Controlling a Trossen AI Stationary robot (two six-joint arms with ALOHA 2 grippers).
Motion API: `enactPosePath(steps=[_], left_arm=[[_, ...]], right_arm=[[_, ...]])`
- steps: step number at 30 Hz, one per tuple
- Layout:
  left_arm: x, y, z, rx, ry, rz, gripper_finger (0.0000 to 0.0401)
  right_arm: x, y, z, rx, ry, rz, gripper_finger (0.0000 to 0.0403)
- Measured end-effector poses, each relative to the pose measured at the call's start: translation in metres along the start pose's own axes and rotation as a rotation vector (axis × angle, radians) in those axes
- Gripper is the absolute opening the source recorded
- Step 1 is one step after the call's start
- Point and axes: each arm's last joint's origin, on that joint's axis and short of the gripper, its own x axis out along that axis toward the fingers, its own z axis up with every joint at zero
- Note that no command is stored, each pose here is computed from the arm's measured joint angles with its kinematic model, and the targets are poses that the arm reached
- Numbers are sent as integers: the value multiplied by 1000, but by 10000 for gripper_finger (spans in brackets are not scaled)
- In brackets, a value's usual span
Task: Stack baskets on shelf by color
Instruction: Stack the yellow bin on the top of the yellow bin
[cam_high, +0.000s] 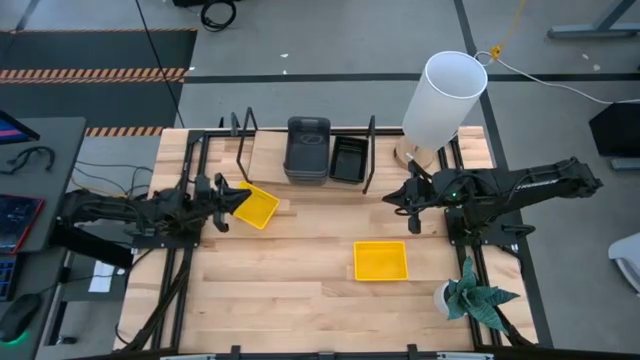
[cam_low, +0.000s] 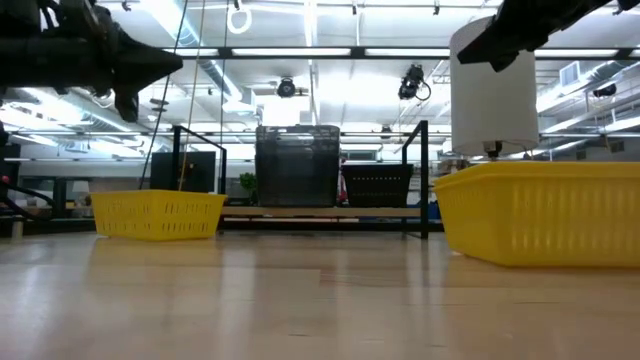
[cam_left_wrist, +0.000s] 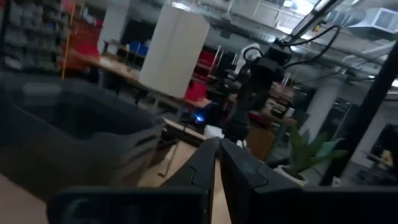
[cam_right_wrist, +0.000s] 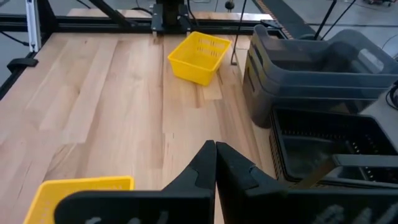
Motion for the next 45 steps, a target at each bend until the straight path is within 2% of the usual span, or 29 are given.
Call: enactPosePath(steps=[4, 10, 15, 18, 24, 31, 36, 45], left_arm=[[7, -8, 21, -59, 37, 23, 21], [15, -15, 37, -18, 405, 199, 19], [18, -18, 41, 42, 673, 356, 43], [21, -18, 44, 33, 733, 477, 63], [30, -13, 37, 2, 858, 623, 97], [38, 7, 19, -33, 1063, 776, 107], [44, 20, 13, -44, 1107, 872, 108], [50, 38, 5, -14, 1176, 969, 122]], right_arm=[[0, 0, 0, 0, -2, 0, 9], [0, 0, 1, 0, -10, 0, 9], [0, 0, 1, 0, -9, 0, 9], [0, 0, 1, -1, -10, 0, 9], [0, 0, 1, -1, -11, 0, 9], [2, 1, 2, 2, -21, 9, 9], [8, 2, 2, -9, -2, 9, 9], [16, 4, -1, -37, 32, 8, 9]])
